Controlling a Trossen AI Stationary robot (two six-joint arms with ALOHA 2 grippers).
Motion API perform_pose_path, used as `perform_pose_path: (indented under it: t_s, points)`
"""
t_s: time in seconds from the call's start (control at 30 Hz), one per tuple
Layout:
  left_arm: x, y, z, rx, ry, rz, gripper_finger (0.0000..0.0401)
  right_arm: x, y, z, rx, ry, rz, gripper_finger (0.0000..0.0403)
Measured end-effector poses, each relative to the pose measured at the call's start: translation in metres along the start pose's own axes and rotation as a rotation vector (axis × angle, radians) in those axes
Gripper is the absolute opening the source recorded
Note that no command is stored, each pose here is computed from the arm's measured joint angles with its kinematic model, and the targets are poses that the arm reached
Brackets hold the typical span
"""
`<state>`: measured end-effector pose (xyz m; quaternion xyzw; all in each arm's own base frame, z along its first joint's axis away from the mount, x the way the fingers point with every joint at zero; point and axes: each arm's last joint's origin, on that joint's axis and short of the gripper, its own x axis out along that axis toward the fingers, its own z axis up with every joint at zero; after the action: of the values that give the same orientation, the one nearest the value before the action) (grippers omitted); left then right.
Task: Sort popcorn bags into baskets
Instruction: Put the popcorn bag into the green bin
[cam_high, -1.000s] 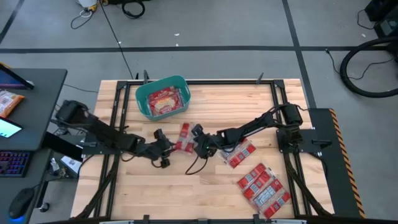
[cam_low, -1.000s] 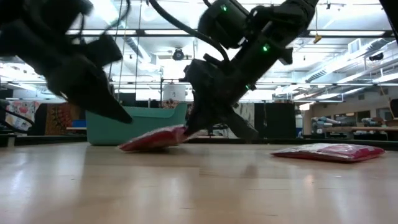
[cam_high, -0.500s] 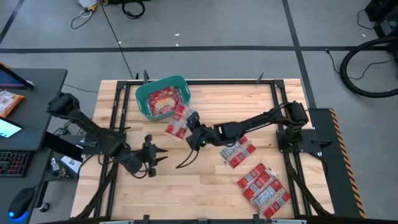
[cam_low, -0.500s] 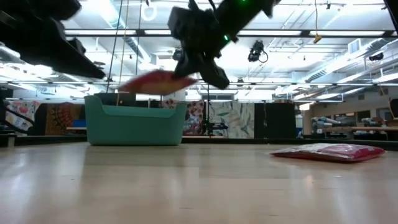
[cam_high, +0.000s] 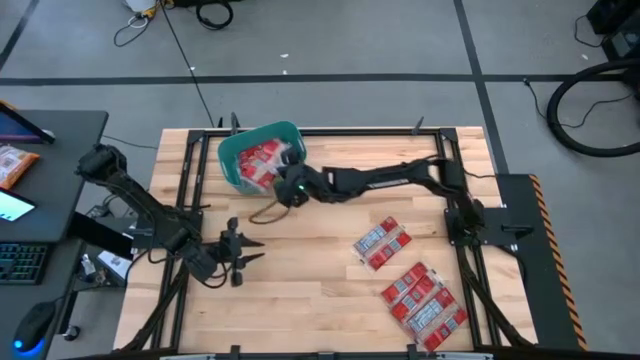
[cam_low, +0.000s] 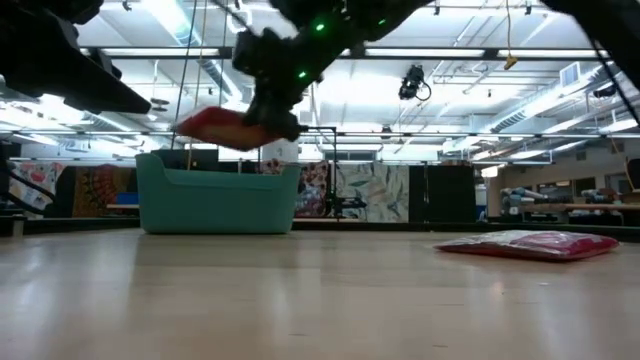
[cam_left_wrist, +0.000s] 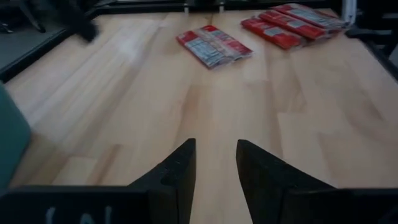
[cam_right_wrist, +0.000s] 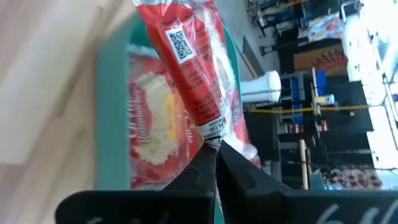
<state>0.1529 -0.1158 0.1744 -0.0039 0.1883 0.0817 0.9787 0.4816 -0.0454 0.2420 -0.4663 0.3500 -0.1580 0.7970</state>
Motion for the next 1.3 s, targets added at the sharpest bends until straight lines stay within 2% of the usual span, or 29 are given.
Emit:
perform_pose_path:
  t_s: [0.2,0.3,0.43,0.57,0.73,0.87,1.0,1.17,1.3]
  points:
    - [-0.002,-0.002,-0.001,0.009,0.006,-0.018,0.0121,0.056,-0.006,-0.007,0.059,0.054,0.004,0.0014]
    - [-0.003,-0.003,-0.001,0.014,0.006,-0.025,0.0121,0.075,-0.001,-0.015,0.073,0.113,0.08,0.0042]
    - [-0.003,-0.003,-0.002,0.018,0.007,-0.028,0.0121,0.078,0.005,-0.017,0.106,0.172,0.202,0.0093]
    - [-0.003,-0.003,-0.002,0.018,0.004,-0.021,0.0121,0.056,-0.001,-0.005,0.124,0.196,0.254,0.0132]
    - [-0.003,-0.001,-0.001,0.044,-0.016,0.026,0.0121,0.004,-0.019,0.016,0.138,0.186,0.324,0.0147]
    - [-0.003,-0.001,-0.001,0.08,-0.018,0.042,0.0121,-0.035,-0.021,0.018,0.214,0.208,0.526,0.0144]
    - [-0.003,0.0,-0.002,0.129,-0.009,0.046,0.0121,-0.067,-0.018,0.012,0.308,0.319,0.743,0.014]
    - [-0.003,0.0,-0.002,0.188,-0.013,0.062,0.0121,-0.097,-0.002,0.011,0.324,0.513,0.886,0.014]
    - [-0.003,0.001,-0.002,0.217,-0.023,0.09,0.0121,-0.108,0.019,0.013,0.349,0.585,1.002,0.014]
